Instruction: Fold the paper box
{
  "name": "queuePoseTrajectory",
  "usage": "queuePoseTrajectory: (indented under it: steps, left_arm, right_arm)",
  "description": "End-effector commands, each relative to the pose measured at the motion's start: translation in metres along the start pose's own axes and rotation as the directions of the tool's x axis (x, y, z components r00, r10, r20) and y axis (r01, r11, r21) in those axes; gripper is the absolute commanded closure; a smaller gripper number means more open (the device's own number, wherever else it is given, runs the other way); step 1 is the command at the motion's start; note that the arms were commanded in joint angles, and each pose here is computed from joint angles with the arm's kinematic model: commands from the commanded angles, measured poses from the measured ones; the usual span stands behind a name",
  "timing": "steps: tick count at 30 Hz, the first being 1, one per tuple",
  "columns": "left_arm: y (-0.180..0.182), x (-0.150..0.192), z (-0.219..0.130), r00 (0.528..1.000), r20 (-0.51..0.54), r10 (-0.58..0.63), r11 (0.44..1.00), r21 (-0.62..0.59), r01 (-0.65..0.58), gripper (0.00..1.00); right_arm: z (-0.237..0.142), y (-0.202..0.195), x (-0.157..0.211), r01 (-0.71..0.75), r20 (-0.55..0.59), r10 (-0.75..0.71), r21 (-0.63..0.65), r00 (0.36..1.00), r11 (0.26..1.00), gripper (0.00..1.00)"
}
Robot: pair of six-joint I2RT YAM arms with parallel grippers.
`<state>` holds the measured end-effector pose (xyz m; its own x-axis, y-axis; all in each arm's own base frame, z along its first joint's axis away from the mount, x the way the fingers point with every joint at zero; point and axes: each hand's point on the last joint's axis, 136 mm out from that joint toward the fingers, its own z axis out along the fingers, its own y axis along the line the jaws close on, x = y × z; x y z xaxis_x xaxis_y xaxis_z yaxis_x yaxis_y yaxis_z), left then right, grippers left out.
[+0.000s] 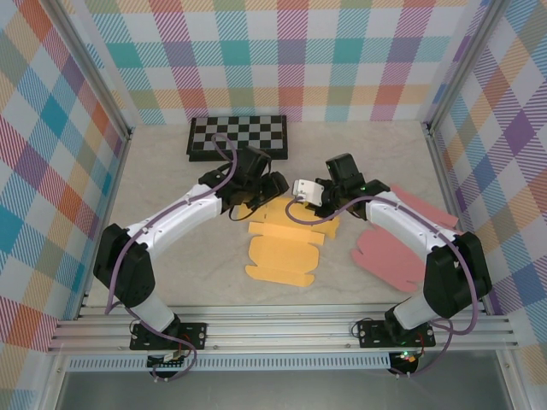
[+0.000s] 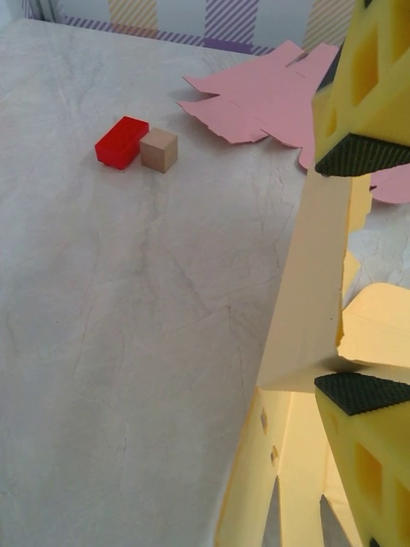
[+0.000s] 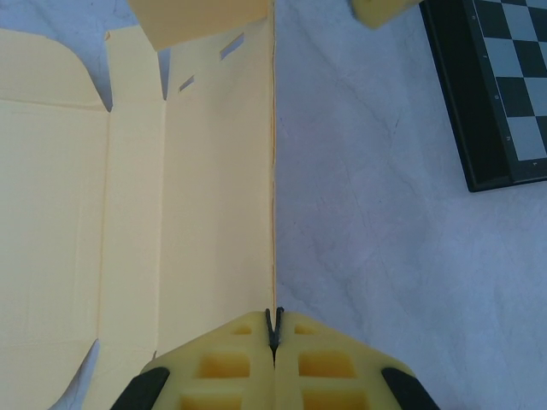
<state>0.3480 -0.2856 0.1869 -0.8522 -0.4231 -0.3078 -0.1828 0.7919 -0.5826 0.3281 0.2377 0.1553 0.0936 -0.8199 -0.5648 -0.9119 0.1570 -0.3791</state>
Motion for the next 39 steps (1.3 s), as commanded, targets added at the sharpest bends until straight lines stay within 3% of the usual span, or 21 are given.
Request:
queuePoseTrajectory:
  steps: [1,6,12,21,28,32,39]
  left_arm:
    - [0.005,0.011,0.006,1.0,-0.011,-0.03,1.0,-0.01,0.03,0.38]
    - [0.005,0.007,0.008,0.997,0.008,-0.078,0.997,-0.01,0.078,0.45]
    - [0.006,0.002,0.01,0.989,0.04,-0.139,0.99,-0.015,0.14,0.47]
    - [0.014,0.001,0.012,0.981,0.065,-0.18,0.981,-0.056,0.184,0.69]
    - [0.02,-0.003,0.012,0.972,0.1,-0.212,0.972,-0.084,0.22,0.78]
    - [0.028,-0.003,0.012,0.961,0.119,-0.248,0.958,-0.119,0.262,0.9]
    - [0.03,-0.003,0.017,0.941,0.133,-0.312,0.936,-0.124,0.328,1.0]
  right_arm:
    - [-0.01,-0.002,-0.016,0.015,0.069,-0.017,0.031,0.997,0.999,1.0]
    - [-0.012,0.0,-0.021,0.041,0.085,-0.045,0.05,0.995,0.998,1.0]
    - [-0.012,0.005,-0.023,0.064,0.09,-0.07,0.07,0.993,0.995,1.0]
    - [-0.003,0.003,-0.018,0.106,0.036,-0.112,0.125,0.993,0.986,1.0]
    - [0.0,0.0,-0.017,0.131,0.011,-0.135,0.176,0.991,0.976,1.0]
    - [0.001,-0.002,-0.017,0.144,-0.002,-0.147,0.199,0.989,0.969,1.0]
    - [0.005,-0.002,-0.02,0.142,-0.001,-0.147,0.246,0.989,0.959,1.0]
